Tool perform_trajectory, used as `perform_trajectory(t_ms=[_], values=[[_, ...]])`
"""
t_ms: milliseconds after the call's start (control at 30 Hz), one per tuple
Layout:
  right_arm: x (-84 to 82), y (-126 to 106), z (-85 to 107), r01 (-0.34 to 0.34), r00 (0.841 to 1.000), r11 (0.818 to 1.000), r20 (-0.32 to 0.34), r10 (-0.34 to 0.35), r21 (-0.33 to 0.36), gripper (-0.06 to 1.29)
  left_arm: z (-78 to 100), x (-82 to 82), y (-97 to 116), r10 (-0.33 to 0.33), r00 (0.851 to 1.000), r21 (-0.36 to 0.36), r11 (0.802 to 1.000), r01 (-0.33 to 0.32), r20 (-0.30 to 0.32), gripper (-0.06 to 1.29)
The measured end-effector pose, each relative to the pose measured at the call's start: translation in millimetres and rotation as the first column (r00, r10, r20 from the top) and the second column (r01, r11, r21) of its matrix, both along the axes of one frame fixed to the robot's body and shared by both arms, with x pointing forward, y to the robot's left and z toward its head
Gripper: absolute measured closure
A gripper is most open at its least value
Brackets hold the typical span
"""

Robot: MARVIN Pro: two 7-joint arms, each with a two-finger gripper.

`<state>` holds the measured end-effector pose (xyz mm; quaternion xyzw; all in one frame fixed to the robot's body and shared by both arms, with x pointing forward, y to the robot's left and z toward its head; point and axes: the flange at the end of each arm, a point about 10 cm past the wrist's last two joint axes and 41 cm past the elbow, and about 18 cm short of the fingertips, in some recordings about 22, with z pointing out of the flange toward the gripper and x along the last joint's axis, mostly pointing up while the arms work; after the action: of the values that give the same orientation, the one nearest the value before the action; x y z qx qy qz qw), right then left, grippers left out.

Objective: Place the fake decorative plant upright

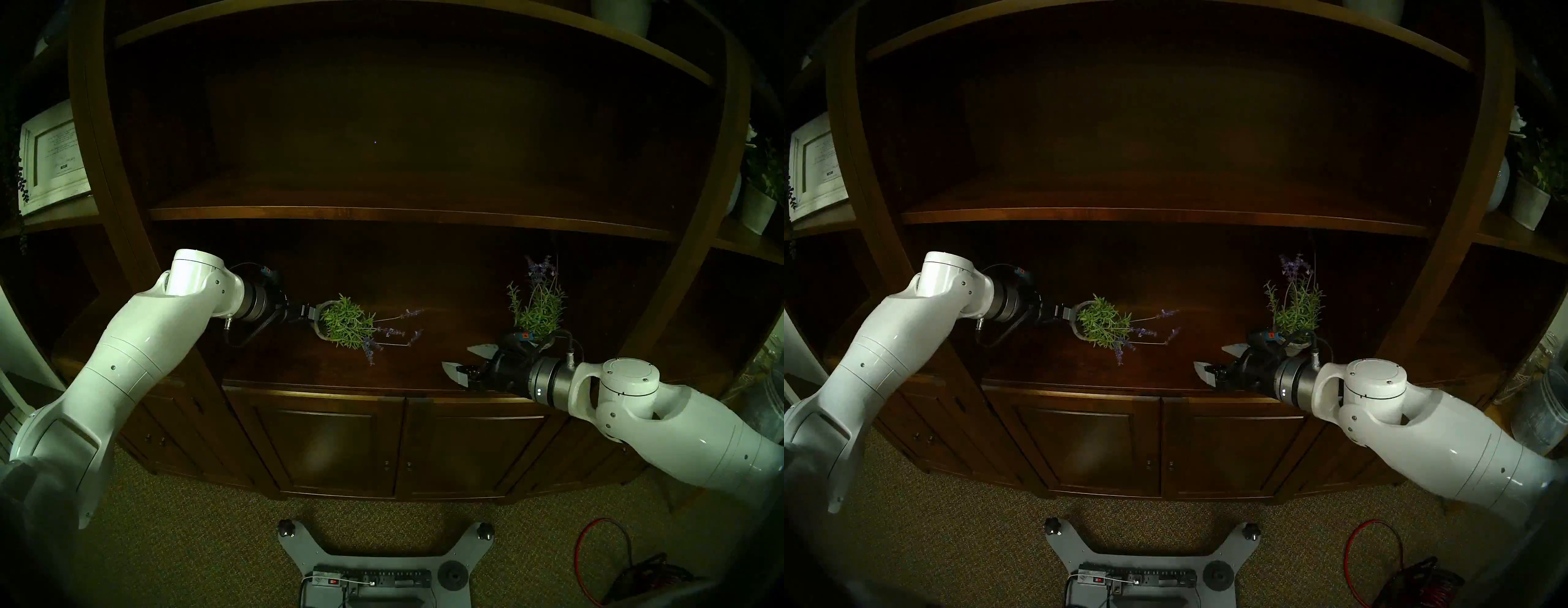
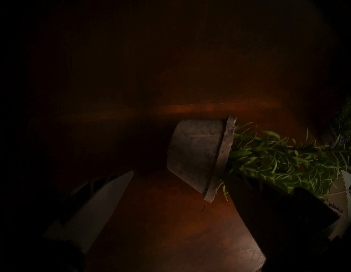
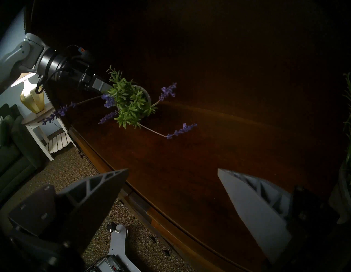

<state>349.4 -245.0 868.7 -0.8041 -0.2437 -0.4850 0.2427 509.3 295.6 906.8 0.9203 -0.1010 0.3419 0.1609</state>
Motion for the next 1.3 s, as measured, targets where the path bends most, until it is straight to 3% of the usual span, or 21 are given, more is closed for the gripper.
perform_trajectory(t_ms=[533,833,1100,1300], values=[[0.0,0.0,0.0,0.0,1.0,1.0,0.0,0.0,0.0,0.01,-2.8,-4.0,-4.9,-0.015,1.0,0.045,0.999,0.015,-0.003,0.02],[0.0,0.0,0.0,0.0,1.0,1.0,0.0,0.0,0.0,0.01,-2.5,-8.2,-12.9,-0.056,0.998,0.077,0.996,0.053,0.038,0.02],[0.0,0.0,0.1,0.0,1.0,1.0,0.0,0.0,0.0,0.01,-9.3,-17.6,-29.2,-0.132,0.987,0.085,0.989,0.124,0.095,0.02],[0.0,0.0,0.1,0.0,1.0,1.0,0.0,0.0,0.0,0.01,-12.5,-21.4,-31.1,-0.15,0.983,0.091,0.986,0.141,0.107,0.02]])
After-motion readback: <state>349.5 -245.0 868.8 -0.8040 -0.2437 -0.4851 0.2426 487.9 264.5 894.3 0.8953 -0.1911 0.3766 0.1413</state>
